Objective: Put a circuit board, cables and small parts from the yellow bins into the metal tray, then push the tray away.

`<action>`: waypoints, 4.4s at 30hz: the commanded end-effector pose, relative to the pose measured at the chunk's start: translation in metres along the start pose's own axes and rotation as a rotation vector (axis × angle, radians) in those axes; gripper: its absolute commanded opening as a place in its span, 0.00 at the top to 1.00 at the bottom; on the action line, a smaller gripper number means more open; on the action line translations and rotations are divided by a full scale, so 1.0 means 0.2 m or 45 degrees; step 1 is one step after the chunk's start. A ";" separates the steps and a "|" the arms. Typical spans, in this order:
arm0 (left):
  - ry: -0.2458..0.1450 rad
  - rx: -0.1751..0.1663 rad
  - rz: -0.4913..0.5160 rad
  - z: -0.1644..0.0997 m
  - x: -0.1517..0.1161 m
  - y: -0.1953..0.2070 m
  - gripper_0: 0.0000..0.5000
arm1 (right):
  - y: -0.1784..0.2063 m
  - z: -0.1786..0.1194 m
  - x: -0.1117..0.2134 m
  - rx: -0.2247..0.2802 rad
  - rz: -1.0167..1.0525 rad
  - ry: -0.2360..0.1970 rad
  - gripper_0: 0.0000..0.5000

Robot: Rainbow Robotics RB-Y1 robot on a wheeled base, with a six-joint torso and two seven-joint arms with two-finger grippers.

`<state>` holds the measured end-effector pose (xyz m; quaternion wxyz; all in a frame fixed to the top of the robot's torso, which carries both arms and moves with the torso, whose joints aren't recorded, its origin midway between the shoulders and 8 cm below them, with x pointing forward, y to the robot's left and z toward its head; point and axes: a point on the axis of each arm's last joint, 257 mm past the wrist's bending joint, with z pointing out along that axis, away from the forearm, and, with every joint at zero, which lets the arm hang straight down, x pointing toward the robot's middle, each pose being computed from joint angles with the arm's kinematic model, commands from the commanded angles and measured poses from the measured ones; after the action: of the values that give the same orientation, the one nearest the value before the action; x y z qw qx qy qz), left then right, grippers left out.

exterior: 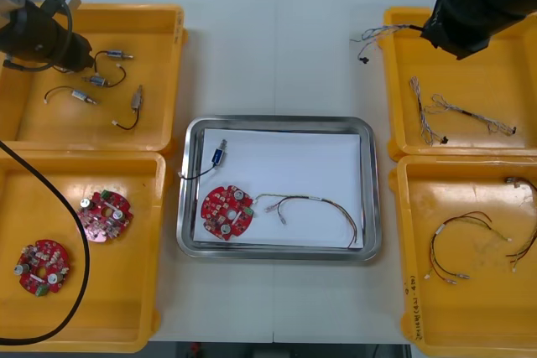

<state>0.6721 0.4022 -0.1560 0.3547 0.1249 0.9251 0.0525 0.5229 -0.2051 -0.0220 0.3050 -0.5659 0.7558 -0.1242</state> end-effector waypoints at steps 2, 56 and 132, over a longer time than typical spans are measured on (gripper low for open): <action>-0.080 -0.085 0.124 -0.13 -0.13 0.19 0.00 | 0.17 0.05 -0.18 -0.036 -0.113 -0.028 1.00; -0.041 -0.110 0.158 0.04 0.13 0.23 0.67 | 0.90 0.88 -0.14 -0.217 -0.301 0.114 1.00; 0.250 0.065 -0.097 -0.79 -0.07 -1.01 1.00 | 0.22 0.05 0.13 0.158 0.248 0.020 0.00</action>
<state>0.5455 0.2418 -0.0649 0.2522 0.1067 0.9604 0.0510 0.4948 -0.1844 -0.0676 0.3325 -0.5208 0.7738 -0.1393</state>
